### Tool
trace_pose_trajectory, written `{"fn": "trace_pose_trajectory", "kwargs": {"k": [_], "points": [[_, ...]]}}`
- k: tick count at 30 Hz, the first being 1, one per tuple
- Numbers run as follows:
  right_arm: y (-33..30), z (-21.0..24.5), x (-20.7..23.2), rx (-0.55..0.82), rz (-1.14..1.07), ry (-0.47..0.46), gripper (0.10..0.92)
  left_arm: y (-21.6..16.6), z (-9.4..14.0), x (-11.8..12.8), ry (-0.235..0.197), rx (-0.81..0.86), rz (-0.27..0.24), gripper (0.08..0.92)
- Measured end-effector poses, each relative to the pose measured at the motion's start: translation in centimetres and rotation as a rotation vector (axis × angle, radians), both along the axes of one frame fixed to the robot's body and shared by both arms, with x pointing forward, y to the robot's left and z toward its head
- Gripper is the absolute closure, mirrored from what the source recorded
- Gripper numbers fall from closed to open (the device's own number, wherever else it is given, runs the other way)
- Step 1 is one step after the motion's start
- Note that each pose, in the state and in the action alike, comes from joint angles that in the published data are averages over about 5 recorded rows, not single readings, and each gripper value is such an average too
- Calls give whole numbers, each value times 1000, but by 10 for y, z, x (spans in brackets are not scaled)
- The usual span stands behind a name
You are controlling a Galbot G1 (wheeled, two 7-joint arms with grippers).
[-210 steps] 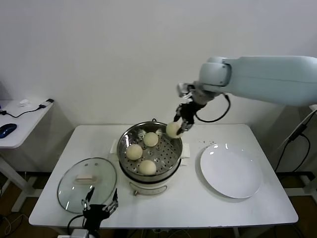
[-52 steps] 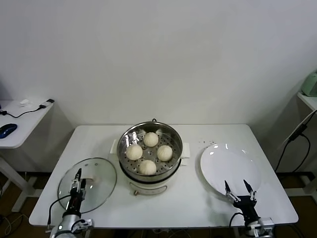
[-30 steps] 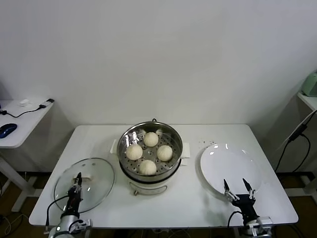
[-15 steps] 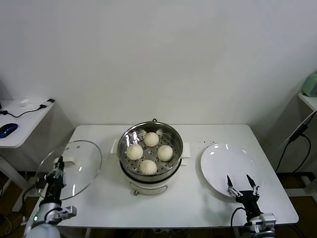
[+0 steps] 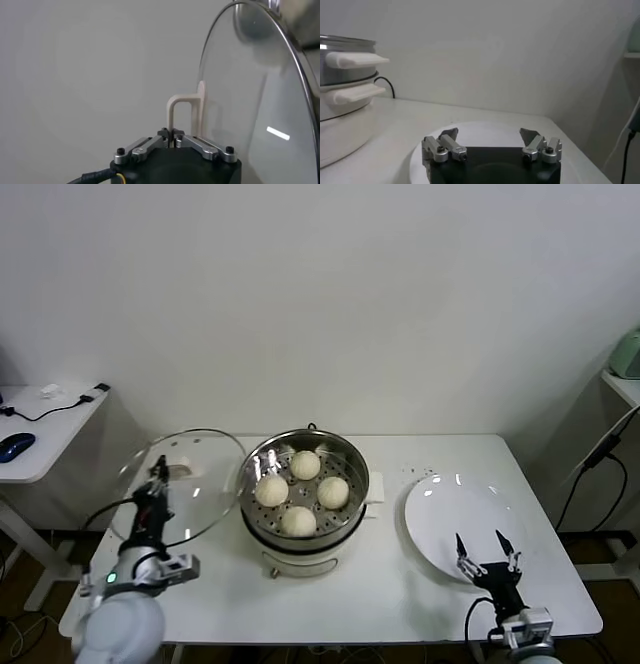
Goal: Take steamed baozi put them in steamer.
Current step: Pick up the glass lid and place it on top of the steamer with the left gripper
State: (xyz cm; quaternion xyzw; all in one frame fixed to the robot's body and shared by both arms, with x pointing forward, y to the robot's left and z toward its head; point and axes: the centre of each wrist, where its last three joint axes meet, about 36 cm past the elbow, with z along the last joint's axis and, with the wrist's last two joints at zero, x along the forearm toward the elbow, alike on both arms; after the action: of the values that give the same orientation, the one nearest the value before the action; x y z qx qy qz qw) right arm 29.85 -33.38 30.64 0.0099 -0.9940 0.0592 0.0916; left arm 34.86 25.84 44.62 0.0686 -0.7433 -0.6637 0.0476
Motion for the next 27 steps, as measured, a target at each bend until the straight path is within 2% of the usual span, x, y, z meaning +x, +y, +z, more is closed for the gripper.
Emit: {"fn": "trace_pose_trajectory", "kwargs": {"k": [8,15,27], "points": [[5,-3,-1,4,8,-2,199,-84,11,9,5,-55,-50,868],[6,-8,-3,8,6,-6,199,-143,7,14,-1,-76,-84,868],[10,-18,-11,19,-5,-10,199,-207,-4,25,8,-70,-92,868]]}}
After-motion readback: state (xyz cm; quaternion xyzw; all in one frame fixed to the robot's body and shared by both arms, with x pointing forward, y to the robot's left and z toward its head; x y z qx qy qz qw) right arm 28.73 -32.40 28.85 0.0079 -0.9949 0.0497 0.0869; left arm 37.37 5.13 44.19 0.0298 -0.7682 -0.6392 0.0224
